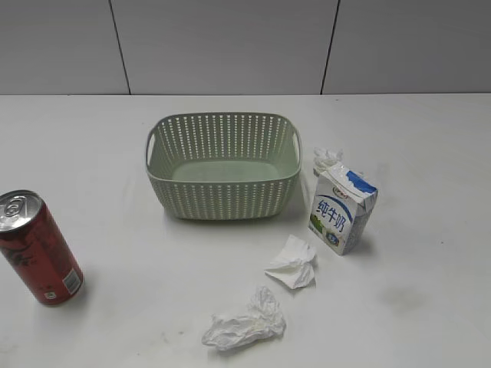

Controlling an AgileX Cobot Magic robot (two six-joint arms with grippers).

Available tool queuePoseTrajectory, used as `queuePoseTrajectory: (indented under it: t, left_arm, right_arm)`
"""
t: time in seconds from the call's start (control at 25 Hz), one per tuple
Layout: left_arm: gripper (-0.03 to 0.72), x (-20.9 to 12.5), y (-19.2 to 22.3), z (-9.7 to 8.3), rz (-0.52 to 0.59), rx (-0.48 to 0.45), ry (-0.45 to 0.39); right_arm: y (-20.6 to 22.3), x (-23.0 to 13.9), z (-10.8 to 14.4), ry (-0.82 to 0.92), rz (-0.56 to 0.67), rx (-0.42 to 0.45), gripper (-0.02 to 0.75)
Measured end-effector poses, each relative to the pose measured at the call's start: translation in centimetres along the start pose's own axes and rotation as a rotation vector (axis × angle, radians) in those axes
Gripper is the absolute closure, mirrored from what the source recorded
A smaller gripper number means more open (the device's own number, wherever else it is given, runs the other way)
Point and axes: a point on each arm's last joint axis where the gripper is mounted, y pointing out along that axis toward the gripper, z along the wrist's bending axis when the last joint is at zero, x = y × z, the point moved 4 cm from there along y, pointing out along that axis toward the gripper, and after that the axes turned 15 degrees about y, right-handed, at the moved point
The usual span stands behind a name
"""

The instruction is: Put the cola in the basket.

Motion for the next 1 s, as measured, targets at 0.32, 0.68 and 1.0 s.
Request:
queuePoseTrajectory:
  t: [0.32, 0.68, 1.0]
  left_arm:
    - [0.104, 0.00, 0.00, 0.00, 0.000, 0.000, 0.000]
    - [0.104, 0.00, 0.00, 0.00, 0.000, 0.000, 0.000]
    - [0.104, 0.01, 0.00, 0.00, -0.001, 0.000, 0.000]
  right_arm:
    - [0.00, 0.00, 0.00, 0.000, 0.000, 0.000, 0.147]
    - [0.00, 0.00, 0.00, 0.000, 0.000, 0.000, 0.148]
    - [0.00, 0.00, 0.00, 0.000, 0.000, 0.000, 0.148]
